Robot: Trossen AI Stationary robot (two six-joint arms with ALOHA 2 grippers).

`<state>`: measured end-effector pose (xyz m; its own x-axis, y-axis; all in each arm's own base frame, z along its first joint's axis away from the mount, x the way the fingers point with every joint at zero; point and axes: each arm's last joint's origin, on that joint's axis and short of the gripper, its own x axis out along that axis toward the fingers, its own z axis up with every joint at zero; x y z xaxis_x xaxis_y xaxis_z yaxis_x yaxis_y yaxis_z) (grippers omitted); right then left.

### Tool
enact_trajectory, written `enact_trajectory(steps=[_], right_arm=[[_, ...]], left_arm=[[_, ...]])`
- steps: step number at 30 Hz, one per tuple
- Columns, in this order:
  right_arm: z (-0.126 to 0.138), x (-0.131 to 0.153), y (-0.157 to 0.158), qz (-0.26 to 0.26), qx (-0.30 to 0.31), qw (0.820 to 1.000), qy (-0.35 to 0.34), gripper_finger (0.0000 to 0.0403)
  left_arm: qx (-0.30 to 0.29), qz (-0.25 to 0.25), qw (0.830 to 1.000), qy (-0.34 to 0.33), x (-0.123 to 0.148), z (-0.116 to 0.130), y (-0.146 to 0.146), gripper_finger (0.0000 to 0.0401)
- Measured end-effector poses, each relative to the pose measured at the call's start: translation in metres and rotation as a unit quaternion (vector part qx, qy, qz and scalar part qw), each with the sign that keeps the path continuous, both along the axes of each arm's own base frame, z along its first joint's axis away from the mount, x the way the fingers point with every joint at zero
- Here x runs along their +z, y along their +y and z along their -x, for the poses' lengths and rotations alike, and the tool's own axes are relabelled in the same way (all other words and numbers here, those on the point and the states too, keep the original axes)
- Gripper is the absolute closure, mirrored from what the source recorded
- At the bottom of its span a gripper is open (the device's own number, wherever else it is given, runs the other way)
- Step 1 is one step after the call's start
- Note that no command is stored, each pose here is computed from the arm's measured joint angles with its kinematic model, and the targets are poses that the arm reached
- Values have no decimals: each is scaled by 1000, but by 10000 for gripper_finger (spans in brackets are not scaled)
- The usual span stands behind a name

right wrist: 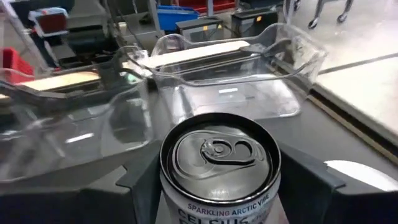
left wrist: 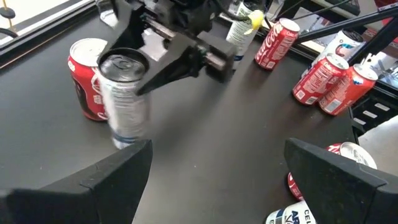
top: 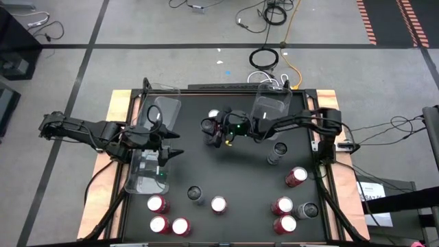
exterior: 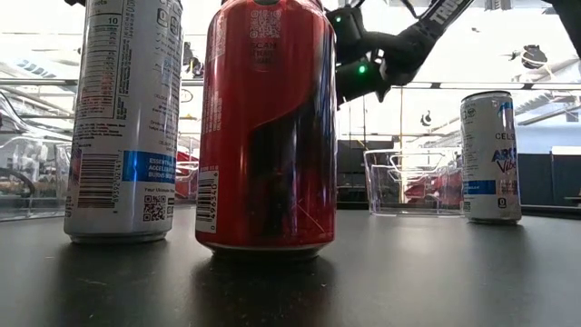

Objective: Sort soda cans
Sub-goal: Move the top left white soda can to the bottom middle of the table

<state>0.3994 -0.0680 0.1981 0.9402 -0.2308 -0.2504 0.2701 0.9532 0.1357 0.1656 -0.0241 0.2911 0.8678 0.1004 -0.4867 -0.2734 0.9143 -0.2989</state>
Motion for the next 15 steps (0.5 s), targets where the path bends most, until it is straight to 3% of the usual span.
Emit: enact_trajectory(steps=[7,15], right_arm=[[25,53,8,-61,-33,997,-24,166],[77,109,45,-43,-56,997,9,166]], left_arm=[[3,7,1000,-1,0,0,0,28],[-8,14,1000,0,0,0,-1,28]])
